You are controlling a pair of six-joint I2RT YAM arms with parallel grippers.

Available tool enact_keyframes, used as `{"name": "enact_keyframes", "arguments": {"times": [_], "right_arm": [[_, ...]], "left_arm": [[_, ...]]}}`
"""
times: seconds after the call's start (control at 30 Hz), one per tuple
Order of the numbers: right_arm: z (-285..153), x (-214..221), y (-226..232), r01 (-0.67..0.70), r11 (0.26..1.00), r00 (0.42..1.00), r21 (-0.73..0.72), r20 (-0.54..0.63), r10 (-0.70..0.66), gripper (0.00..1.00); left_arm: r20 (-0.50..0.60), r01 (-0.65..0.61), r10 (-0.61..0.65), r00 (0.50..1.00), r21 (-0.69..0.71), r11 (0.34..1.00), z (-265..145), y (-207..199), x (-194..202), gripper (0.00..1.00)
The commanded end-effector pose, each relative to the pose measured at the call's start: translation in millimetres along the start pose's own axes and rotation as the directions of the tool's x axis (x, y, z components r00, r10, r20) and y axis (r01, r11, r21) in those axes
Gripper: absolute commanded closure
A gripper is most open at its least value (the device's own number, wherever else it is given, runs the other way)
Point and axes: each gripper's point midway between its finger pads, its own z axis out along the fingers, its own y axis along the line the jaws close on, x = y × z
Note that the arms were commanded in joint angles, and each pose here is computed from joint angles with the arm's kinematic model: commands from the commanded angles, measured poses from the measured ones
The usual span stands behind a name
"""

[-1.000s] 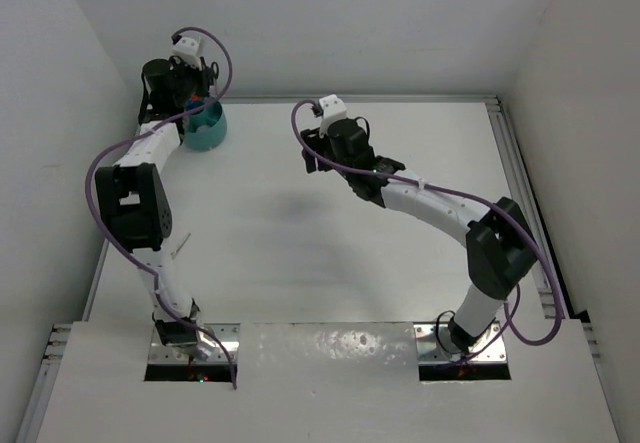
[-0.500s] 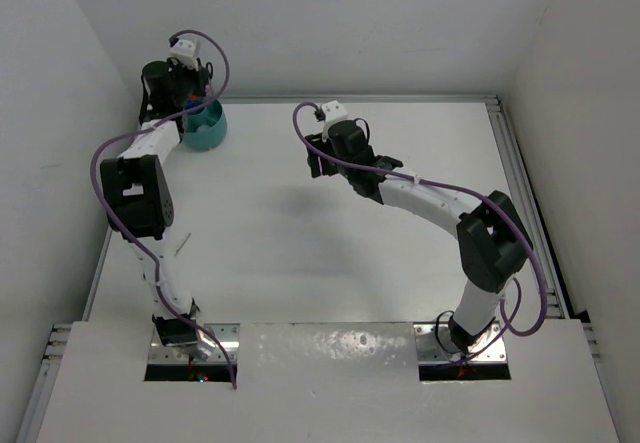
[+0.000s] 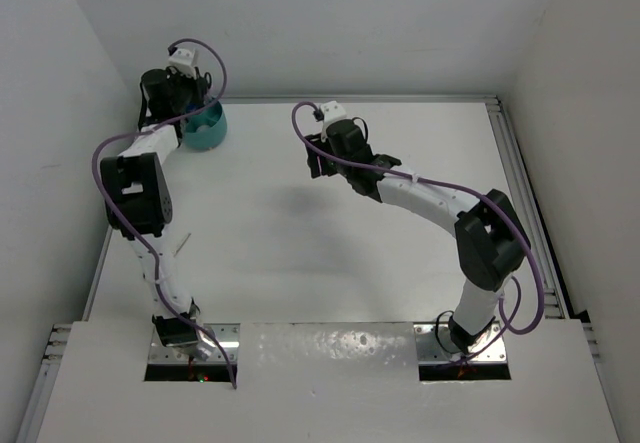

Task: Sort the stationery into containers
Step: Place the scissors in the storage box.

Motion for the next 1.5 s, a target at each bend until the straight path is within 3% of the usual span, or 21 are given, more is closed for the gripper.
{"name": "enact_keyframes", "arguments": {"times": [0.0,0.3,0.83,0.93,0.97,1.03,1.13,1.37,1.43,1.47], "right_arm": [[-3,-17,-4,0.003,1.000,0.999,0.018,0.039,-0.004,0.39],[-1,-11,-8,0.002,1.000,1.000,0.026,0.025,-0.002,0.39],[1,-4,-7,0.010,1.000,1.000,0.015,0.006,-0.010,0.39],[-1,-4,-7,0.013,1.000,1.000,0.014,0.008,-0.013,0.39],[-1,-4,-7,0.010,1.000,1.000,0.015,0.006,-0.010,0.39],[-1,-4,-6,0.010,1.000,1.000,0.012,0.006,-0.010,0.39],[0,-4,-5,0.006,1.000,1.000,0.006,0.005,-0.006,0.39],[-4,-13,2,0.010,1.000,1.000,-0.018,0.023,-0.010,0.39],[-8,-9,4,0.019,1.000,1.000,-0.025,0.001,-0.019,0.39],[-9,-10,6,0.019,0.999,1.000,-0.030,0.002,-0.019,0.39]], "left_arm": [[0.067,-0.036,0.035,0.997,0.011,0.999,12,-4,-17,1.00],[-0.045,-0.064,0.064,0.997,0.016,0.998,19,-26,39,1.00],[-0.109,-0.048,0.038,0.993,-0.086,0.995,18,-18,71,1.00],[-0.115,-0.046,0.036,0.993,-0.082,0.996,17,-20,69,0.86],[-0.108,-0.049,0.040,0.993,-0.080,0.996,18,-18,63,0.72],[-0.106,-0.047,0.040,0.994,-0.064,0.997,19,-20,55,0.56],[-0.085,-0.043,0.039,0.996,-0.045,0.998,18,-22,38,0.44],[-0.002,-0.042,0.042,0.999,-0.002,0.999,9,-28,-25,0.37],[-0.003,-0.040,0.040,0.999,0.000,0.999,9,-28,-26,0.35],[0.051,-0.044,0.045,0.998,-0.013,0.999,-3,-26,-64,0.34]]}}
